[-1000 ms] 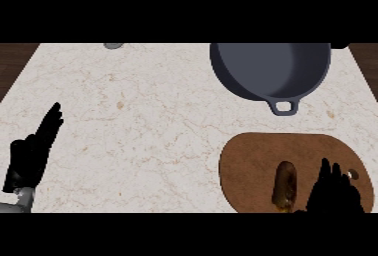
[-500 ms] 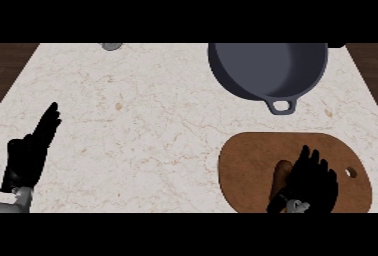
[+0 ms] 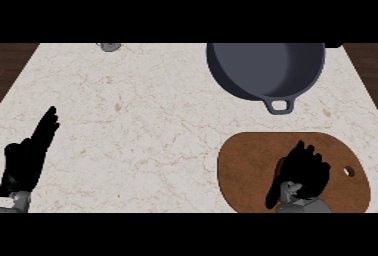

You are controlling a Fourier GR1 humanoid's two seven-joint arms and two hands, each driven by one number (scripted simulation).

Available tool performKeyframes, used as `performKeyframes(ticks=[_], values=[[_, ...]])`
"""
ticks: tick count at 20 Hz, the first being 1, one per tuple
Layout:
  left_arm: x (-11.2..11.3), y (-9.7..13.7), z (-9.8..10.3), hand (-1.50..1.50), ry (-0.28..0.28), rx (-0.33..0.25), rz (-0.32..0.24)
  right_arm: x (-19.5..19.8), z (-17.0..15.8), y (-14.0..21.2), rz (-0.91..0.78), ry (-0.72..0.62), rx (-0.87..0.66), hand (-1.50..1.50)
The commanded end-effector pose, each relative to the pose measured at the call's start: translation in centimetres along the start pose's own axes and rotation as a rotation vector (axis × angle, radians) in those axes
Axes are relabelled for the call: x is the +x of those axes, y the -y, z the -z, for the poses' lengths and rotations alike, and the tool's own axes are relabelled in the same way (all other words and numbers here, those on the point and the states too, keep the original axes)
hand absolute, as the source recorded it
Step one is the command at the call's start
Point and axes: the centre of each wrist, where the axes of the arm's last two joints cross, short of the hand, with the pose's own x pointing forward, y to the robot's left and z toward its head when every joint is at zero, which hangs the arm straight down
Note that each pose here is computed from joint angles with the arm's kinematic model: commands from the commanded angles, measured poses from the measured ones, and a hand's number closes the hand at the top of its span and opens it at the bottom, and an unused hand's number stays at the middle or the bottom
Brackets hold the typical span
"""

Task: Pick the sweet potato from the cutting board and place it in the pot

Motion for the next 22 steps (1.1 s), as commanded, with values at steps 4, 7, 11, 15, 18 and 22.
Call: performKeyframes(ticks=[4, 7, 11, 15, 18, 22], values=[[0.0, 0.1, -0.2, 0.00, 0.002, 0.000, 0.006, 1.9, 1.7, 0.5, -0.113, -0.274, 0.061, -1.50], [-1.4, 0.1, -0.6, 0.00, -0.016, 0.009, 0.023, 2.3, 1.8, -0.7, -0.124, -0.283, 0.061, -1.50], [-0.1, 0.4, 0.4, 0.00, -0.004, 0.009, -0.005, 2.7, 1.6, 0.5, -0.127, -0.279, 0.036, -1.50], [-0.6, 0.1, -0.6, 0.00, -0.006, 0.018, -0.003, 2.2, 1.5, -0.8, -0.132, -0.272, 0.075, -1.50], [0.3, -0.6, 0.0, 0.00, -0.016, 0.012, 0.003, 1.6, 2.4, -1.7, -0.131, -0.288, 0.086, -1.50], [0.2, 0.3, -0.9, 0.00, -0.022, 0.002, -0.012, 2.2, 1.8, -2.9, -0.189, -0.218, 0.103, 1.50]])
